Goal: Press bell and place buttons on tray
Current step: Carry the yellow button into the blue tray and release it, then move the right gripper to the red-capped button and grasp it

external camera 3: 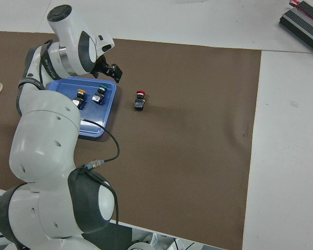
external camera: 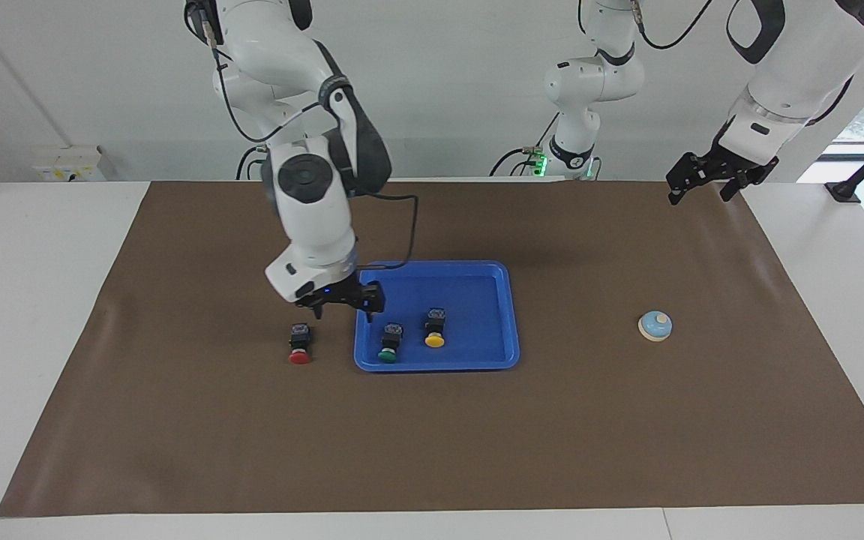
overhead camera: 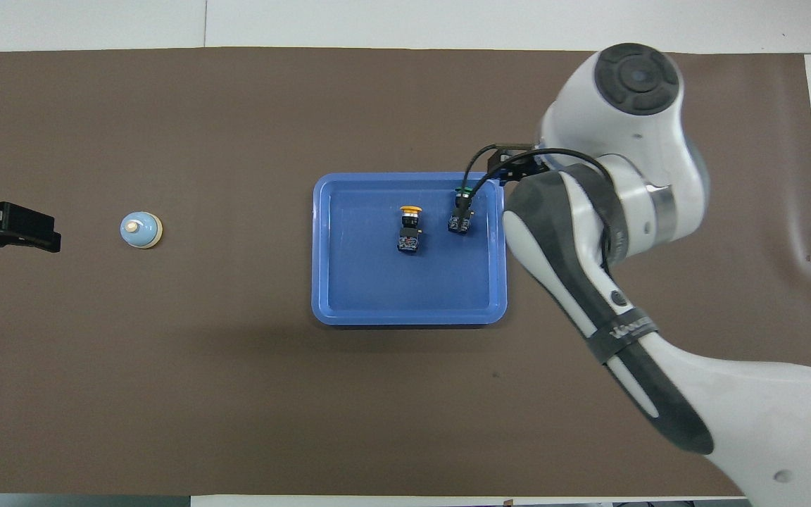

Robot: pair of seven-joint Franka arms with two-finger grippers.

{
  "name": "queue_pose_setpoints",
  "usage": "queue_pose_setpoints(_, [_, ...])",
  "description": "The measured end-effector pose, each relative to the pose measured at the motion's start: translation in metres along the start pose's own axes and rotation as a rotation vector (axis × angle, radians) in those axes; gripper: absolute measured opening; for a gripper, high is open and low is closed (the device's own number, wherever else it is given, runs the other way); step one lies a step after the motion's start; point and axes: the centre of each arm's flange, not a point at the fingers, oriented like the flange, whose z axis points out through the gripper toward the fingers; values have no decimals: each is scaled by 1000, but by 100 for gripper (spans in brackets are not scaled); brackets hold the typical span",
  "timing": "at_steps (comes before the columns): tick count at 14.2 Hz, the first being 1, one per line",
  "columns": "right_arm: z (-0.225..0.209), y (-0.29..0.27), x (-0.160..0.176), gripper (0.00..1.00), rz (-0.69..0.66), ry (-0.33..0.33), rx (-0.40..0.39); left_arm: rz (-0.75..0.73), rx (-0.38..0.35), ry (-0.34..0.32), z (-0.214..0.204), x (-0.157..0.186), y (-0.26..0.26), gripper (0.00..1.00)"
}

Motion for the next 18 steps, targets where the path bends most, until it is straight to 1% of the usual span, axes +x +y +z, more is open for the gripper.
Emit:
queue_pose_setpoints(2, [21,43,4,100,-32,1,1,0,0,0,0,0,0,100])
queue_pose_setpoints(5, [68,65,-11,100,-102,40,9,0,0,0,0,0,0,100])
queue_pose_setpoints(7, [88,70,-23,100,-111,36,8,0,0,0,0,0,0,100])
queue_pose_setpoints(10, [93,65,-31,100,-122,32,10,0,0,0,0,0,0,100])
queue_pose_setpoints(17, [123,65,-33,100,-123,71,18,0,0,0,0,0,0,100])
queue_pose_setpoints(18, [127,64,-33,95,-123,72,18,0,0,0,0,0,0,100])
